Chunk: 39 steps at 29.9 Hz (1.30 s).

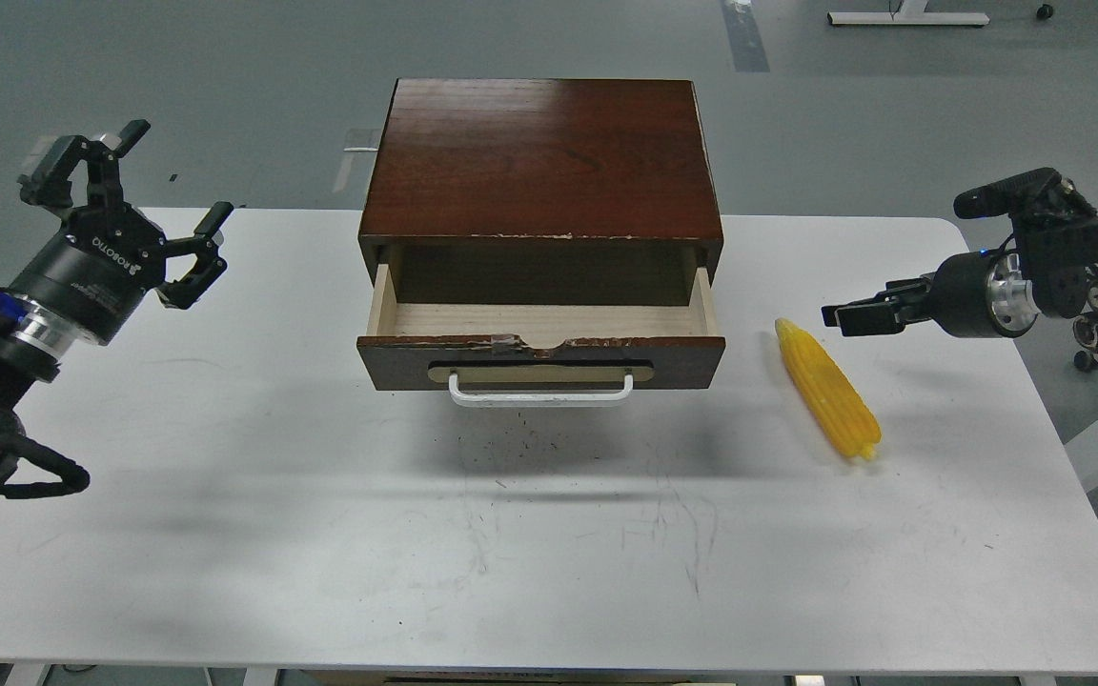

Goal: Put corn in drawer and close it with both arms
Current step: 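Close the right gripper on the yellow corn cob, then lift the corn with the right gripper and carry it over the open drawer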

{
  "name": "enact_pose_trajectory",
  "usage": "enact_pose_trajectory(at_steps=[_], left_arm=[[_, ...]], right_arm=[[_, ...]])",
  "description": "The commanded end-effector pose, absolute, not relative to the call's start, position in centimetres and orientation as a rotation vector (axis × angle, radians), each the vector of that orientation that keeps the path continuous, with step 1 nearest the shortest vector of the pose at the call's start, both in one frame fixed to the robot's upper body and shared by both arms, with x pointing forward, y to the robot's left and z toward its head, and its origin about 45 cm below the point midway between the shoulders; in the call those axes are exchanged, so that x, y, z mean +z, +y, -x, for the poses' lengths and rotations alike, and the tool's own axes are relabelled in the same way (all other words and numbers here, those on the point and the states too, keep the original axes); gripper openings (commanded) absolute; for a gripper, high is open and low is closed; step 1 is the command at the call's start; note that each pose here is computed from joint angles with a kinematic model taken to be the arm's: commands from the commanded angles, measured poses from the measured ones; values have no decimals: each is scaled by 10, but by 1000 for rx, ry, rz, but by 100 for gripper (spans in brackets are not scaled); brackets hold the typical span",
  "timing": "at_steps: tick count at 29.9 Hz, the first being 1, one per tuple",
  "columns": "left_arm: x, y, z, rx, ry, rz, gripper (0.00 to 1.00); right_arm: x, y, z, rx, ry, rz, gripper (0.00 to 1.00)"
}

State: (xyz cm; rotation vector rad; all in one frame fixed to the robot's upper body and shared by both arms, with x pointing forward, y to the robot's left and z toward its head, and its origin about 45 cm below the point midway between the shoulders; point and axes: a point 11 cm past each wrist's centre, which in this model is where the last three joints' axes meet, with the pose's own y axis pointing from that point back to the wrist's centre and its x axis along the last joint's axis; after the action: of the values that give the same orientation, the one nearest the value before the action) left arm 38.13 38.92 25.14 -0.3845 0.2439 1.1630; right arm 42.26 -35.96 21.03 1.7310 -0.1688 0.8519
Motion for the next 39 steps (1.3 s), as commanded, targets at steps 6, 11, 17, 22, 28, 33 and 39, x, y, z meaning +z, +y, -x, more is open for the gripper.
enact_pose_trajectory(at_steps=[6,11,17,22,28,33,39], left_arm=[[252,390,-381,1165,243,382,100],[253,392,-381,1166,239,381,100],[252,392,-381,1167,239,379,100],[253,394,-381,1169,236,376,100],[254,395,-380,1171,233,375,100],[257,397,-381,1174,227,376,100],[259,399,-381,1177,221,377,100]], right_arm=[[177,-348,-409,822,-52,-1725,100],[162,-350,-404,800,-22,-1714,99],[152,-351,-396,778,3,-1716,78],[150,-351,-395,776,3,-1720,39],[152,-355,-396,798,-17,-1714,10],[175,-363,-410,898,-134,-1701,9],[259,-373,-440,1038,-351,-1685,10]])
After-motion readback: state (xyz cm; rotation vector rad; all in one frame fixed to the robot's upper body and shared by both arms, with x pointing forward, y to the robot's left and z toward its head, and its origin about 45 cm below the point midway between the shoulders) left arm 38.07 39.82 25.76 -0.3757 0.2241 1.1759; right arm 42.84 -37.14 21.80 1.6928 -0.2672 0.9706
